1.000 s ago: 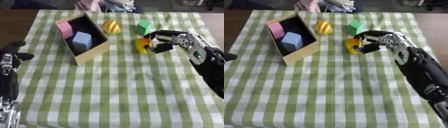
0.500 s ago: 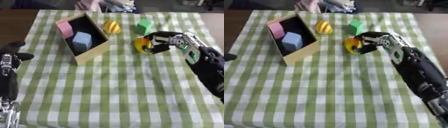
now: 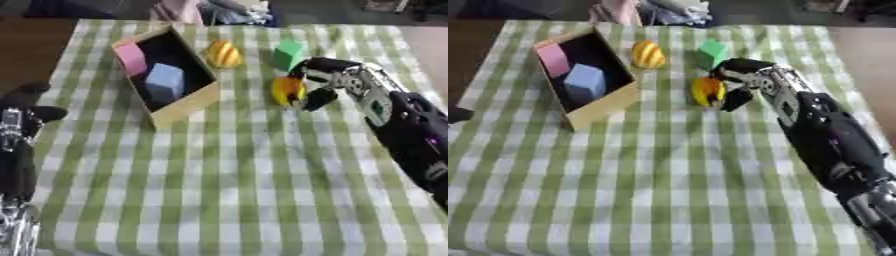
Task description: Pick up objects on the table and place them in the box.
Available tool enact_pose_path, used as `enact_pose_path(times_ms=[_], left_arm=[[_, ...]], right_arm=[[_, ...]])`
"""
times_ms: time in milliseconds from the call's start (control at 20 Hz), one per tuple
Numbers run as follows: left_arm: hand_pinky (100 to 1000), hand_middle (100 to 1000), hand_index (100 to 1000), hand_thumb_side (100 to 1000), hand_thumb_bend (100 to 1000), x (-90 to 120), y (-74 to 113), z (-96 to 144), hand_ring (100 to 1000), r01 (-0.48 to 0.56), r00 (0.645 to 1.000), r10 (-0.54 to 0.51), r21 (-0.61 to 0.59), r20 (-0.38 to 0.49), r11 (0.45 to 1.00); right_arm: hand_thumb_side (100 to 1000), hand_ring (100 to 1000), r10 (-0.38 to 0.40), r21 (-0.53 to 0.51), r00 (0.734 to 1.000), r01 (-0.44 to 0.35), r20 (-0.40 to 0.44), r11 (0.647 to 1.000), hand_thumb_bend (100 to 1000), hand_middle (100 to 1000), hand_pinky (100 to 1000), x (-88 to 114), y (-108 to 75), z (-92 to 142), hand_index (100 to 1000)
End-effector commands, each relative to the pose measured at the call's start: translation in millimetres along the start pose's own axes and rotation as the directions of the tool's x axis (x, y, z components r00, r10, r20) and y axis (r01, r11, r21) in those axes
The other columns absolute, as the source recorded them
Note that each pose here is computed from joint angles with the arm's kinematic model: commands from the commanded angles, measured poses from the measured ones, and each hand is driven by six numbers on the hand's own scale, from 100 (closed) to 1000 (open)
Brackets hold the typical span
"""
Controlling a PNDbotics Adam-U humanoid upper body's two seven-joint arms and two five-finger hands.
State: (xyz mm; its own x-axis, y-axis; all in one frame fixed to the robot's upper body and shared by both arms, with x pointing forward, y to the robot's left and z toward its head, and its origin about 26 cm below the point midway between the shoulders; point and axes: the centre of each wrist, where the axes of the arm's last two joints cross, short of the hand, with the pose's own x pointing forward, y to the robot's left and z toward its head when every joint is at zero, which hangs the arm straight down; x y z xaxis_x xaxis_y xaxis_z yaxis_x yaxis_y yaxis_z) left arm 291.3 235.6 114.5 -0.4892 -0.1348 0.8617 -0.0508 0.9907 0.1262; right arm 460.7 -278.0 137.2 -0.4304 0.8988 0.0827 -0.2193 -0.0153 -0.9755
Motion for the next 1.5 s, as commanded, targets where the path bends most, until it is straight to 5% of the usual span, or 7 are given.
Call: enact_pose_path(times_ms=[50,600,950,1500], left_arm=[[680,734,772,849,100,5,1.1,-3,571,0.003,1.0,-0.003,-0.002,0.023,1.0],[680,735,773,845,100,5,2.2,-3,572,0.006,1.0,-0.006,0.0,0.026,1.0],[678,734,772,833,100,8,1.8,-5,572,-0.006,0.999,0.005,0.01,0.042,1.0],[674,733,772,813,102,16,2.1,-11,572,-0.032,0.996,0.028,0.046,0.087,0.998]], right_arm=[[234,803,0.026,-0.121,0.999,-0.023,0.02,0.992,100,667,848,-1,-18.5,6,513],[210,794,0.045,-0.23,0.976,0.005,0.212,0.973,100,652,842,36,-74.9,20,474],[206,792,0.048,-0.263,0.963,0.024,0.267,0.964,100,652,842,65,-109.9,5,481],[224,806,0.086,-0.206,0.968,-0.037,0.237,0.978,100,683,856,89,-93.6,-40,582]])
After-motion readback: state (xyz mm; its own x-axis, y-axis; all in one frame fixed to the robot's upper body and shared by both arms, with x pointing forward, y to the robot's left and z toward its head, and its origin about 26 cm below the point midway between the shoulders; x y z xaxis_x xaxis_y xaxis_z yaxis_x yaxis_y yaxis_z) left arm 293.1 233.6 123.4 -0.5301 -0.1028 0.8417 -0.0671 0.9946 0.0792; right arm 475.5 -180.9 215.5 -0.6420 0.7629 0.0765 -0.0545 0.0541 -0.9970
